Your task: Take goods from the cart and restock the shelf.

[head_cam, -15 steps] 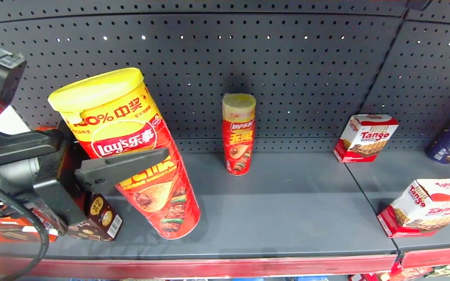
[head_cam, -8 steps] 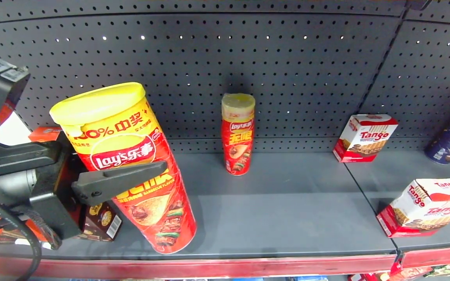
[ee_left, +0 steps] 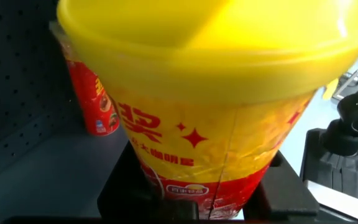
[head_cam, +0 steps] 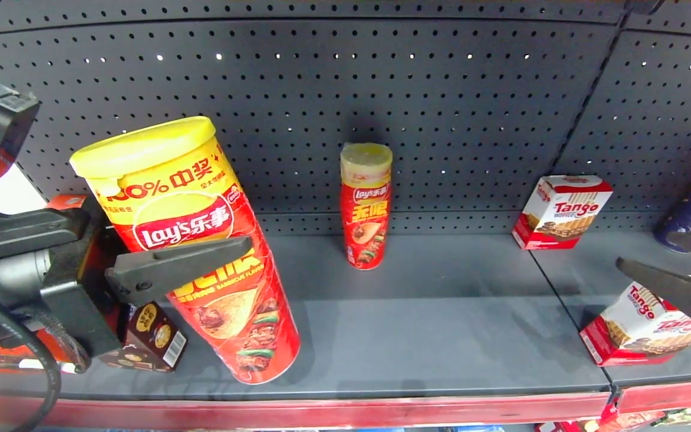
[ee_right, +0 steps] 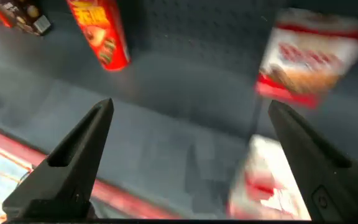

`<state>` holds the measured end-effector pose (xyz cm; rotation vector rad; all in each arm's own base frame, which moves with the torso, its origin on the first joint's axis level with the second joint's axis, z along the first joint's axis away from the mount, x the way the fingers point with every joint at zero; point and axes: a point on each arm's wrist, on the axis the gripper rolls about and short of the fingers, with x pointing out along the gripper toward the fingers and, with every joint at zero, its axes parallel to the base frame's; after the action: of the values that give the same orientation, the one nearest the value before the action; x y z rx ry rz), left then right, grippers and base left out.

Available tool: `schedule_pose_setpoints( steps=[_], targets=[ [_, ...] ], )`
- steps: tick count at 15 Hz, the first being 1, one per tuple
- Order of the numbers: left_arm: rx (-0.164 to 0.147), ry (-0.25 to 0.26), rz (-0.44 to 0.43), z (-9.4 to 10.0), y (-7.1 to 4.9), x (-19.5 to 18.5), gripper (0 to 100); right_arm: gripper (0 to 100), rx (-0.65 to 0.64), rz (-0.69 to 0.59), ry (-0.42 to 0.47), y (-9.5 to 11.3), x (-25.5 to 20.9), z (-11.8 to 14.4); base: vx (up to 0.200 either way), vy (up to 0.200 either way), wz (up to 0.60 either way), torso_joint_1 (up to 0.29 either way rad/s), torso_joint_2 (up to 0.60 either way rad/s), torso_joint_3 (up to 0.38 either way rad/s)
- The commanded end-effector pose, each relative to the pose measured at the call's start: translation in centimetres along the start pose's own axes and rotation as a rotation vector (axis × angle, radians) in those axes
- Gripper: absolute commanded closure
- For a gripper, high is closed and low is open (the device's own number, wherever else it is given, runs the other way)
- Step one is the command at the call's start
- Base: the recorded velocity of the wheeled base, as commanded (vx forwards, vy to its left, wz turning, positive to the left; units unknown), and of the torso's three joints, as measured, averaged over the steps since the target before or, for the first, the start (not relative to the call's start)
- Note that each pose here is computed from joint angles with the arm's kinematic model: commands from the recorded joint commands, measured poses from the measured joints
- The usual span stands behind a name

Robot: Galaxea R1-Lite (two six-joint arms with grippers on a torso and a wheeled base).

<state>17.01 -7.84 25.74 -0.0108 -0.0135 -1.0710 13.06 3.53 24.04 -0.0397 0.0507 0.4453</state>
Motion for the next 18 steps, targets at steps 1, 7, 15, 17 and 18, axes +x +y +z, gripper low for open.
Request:
schedule_pose_setpoints(
  steps=[1,7,15,17,18],
  targets=[
    [0.003,-0.003,-0.003,0.1,0.0,0.0,100,0,-0.007,0.062,0.035,-0.4,6.4,0.2,0.000,0.000,0.00,0.000,0.00,0.000],
    [-0.007,-0.018,-0.011,0.8,0.0,0.2,100,0,-0.083,0.413,0.023,1.5,12.8,1.6,0.000,0.000,0.00,0.000,0.00,0.000],
    [-0.059,-0.037,-0.034,1.3,-0.3,-0.2,100,0,-0.161,0.762,-0.021,3.2,20.7,3.3,0.000,0.000,0.00,0.000,0.00,0.000],
    [-0.060,-0.035,-0.036,1.3,-0.3,-0.2,100,0,-0.152,0.907,-0.061,3.4,21.0,4.0,0.000,0.000,0.00,0.000,0.00,0.000],
    [-0.059,-0.036,-0.036,1.3,-0.3,-0.2,100,0,-0.150,0.912,-0.057,3.5,21.0,3.9,0.000,0.000,0.00,0.000,0.00,0.000]
  ],
)
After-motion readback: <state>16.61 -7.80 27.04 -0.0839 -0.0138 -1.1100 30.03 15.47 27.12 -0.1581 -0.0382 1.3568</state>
